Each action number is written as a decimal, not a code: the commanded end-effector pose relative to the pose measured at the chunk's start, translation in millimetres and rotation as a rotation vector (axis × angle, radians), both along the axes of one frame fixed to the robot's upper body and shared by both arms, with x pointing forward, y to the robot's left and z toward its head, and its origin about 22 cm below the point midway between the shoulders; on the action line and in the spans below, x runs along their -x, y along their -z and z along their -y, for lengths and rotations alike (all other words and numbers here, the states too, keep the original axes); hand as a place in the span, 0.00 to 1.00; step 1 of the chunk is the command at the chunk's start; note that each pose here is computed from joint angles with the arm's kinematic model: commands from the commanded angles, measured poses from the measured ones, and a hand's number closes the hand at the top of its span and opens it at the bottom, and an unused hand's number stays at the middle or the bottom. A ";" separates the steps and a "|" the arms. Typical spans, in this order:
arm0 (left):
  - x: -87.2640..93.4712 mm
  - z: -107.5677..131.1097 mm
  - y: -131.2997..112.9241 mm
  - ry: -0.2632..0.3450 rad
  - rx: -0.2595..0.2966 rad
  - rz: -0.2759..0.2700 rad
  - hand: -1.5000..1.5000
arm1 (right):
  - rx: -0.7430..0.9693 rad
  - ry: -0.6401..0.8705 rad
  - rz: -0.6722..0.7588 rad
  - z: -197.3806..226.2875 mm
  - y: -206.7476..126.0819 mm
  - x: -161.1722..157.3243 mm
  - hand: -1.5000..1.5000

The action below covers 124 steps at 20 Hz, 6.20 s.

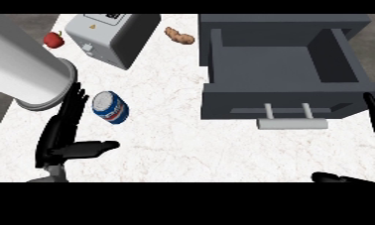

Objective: Pick up the can, place it into the drawer and close the drawer

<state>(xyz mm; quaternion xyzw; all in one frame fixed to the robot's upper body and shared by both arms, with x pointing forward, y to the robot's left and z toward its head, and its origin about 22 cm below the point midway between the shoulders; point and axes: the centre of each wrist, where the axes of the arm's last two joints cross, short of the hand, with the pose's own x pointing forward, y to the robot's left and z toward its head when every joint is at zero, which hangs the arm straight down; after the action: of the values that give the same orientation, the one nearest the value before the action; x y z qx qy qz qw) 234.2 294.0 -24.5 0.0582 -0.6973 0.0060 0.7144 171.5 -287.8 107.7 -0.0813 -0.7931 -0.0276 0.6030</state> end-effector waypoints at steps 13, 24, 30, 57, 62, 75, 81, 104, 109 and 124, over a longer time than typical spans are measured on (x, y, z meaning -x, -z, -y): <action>-31.6 -1.9 71.6 -0.033 -0.001 -0.049 0.00 | -0.007 0.030 -0.002 18.0 -18.6 -2.6 0.00; -40.5 -21.6 93.5 -0.096 0.035 -0.072 0.00 | 0.007 0.023 0.008 14.5 -42.1 10.6 0.00; -59.9 -4.6 88.0 -0.038 0.045 -0.055 0.00 | 0.027 0.017 -0.001 8.9 -23.6 18.8 0.00; -102.3 74.1 82.4 0.063 0.159 0.049 1.00 | 0.032 0.017 0.048 12.7 -39.0 -5.7 0.00; -113.6 80.7 69.4 0.072 0.212 0.097 1.00 | 0.028 0.037 0.028 22.3 -54.9 10.6 0.00; -166.6 152.5 -41.9 0.261 0.117 0.126 1.00 | 0.067 0.078 0.036 20.5 -40.7 8.9 0.00; -176.2 189.4 -124.2 0.273 0.155 0.147 1.00 | 0.063 0.061 0.028 18.0 -43.3 -3.6 0.00; -192.2 295.6 -267.5 0.288 -0.012 0.148 1.00 | 0.060 0.045 0.075 14.3 -52.1 0.0 0.00; -195.3 304.0 -269.2 0.265 -0.027 0.132 1.00 | 0.063 0.045 0.062 20.3 -60.4 -13.4 0.00; -197.8 317.2 -277.5 0.072 -0.084 0.155 0.00 | 0.080 -0.033 0.077 -2.5 -72.3 -16.8 0.00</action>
<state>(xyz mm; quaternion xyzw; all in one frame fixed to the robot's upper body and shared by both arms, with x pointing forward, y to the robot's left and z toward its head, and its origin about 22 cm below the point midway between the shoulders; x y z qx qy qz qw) 431.9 -20.7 250.7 0.0419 -0.7494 -0.0633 0.6577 184.4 -290.3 175.9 -0.1040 -0.8152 -0.0030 0.5698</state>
